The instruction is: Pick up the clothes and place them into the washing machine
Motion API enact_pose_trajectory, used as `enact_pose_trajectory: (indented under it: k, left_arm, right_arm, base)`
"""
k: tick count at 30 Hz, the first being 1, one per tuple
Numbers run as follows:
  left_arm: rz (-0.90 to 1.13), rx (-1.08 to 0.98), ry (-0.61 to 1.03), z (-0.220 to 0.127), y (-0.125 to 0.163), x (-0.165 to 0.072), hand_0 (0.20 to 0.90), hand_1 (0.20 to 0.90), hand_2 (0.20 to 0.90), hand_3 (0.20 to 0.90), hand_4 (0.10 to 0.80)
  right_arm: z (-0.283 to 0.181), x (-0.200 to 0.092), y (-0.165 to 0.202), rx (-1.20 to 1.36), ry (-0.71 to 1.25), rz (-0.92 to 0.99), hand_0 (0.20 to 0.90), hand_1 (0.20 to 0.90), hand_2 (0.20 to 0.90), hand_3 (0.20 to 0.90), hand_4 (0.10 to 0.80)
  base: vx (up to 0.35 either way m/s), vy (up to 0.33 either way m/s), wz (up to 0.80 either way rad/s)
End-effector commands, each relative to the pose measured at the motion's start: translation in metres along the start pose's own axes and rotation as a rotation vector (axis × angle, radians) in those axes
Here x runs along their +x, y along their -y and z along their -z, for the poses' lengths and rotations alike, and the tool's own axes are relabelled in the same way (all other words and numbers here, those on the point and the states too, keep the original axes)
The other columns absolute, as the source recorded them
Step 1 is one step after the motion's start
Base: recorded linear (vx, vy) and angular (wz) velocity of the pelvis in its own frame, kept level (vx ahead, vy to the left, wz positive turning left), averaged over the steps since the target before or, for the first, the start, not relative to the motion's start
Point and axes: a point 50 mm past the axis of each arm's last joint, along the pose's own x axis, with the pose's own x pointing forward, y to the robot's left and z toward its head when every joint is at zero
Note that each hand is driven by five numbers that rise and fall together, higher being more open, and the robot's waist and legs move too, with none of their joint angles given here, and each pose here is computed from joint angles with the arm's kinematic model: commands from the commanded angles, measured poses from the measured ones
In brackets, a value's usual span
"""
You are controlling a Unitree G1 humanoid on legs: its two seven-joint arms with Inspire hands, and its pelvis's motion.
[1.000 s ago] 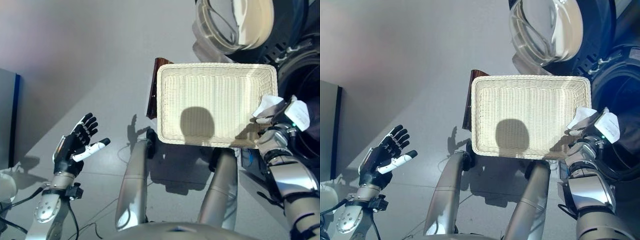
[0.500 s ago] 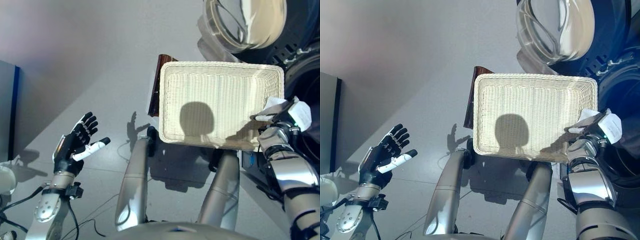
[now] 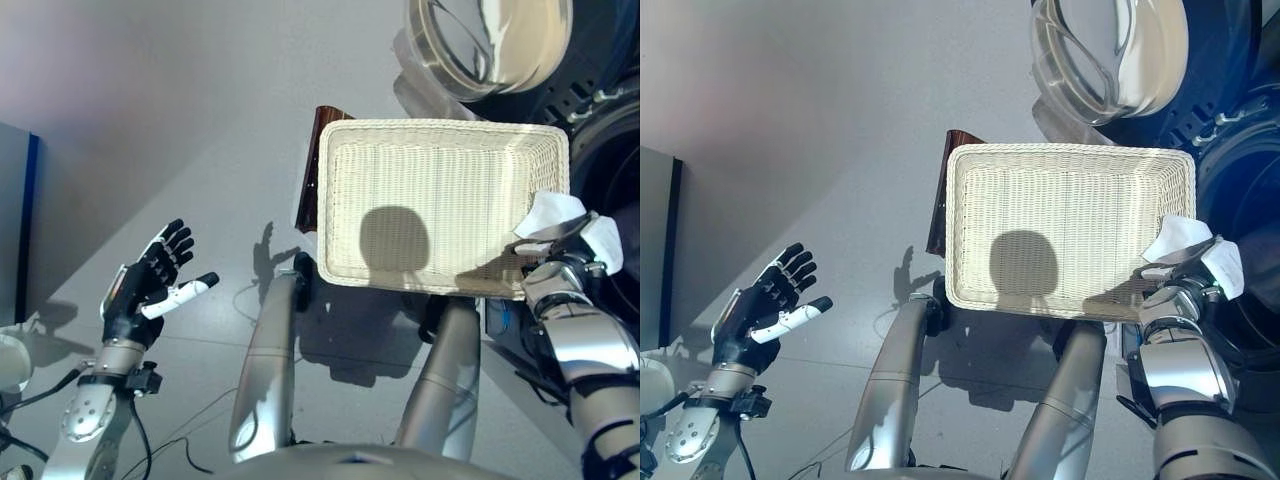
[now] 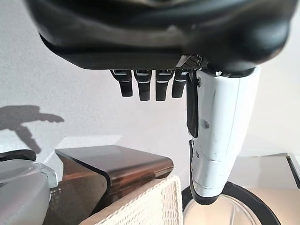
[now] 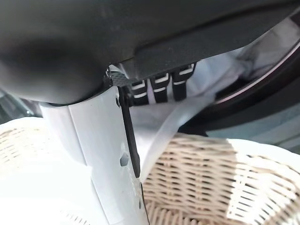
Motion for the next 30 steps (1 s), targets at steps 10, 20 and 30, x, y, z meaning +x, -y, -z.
enact_pose_trajectory:
  k: [10,20,30]
  left_arm:
    - [-0.099,0.038,0.142,-0.027,-0.022,-0.003,0.9,0.9,0.9,0.9,0.8]
    - [-0.12,0.046,0.147,-0.029,-0.024,-0.003,0.9,0.9,0.9,0.9,0.8]
    - [-0.176,0.057,0.141,-0.027,-0.031,-0.006,0.9,0.9,0.9,0.9,0.8]
  right_arm:
    - [0.018,0.012,0.022,0.003,-0.029,0.069,0.2,0.2,0.2,0.2,0.3]
    - [0.017,0.009,0.017,-0.006,-0.019,0.061,0.2,0.2,0.2,0.2,0.3]
    - [0.006,0.009,0.018,0.057,0.009,0.105,0.2,0.2,0.2,0.2,0.3]
  base:
    - [0.0,0.0,0.0]
    - [0.0,0.0,0.0]
    - [0.0,0.0,0.0]
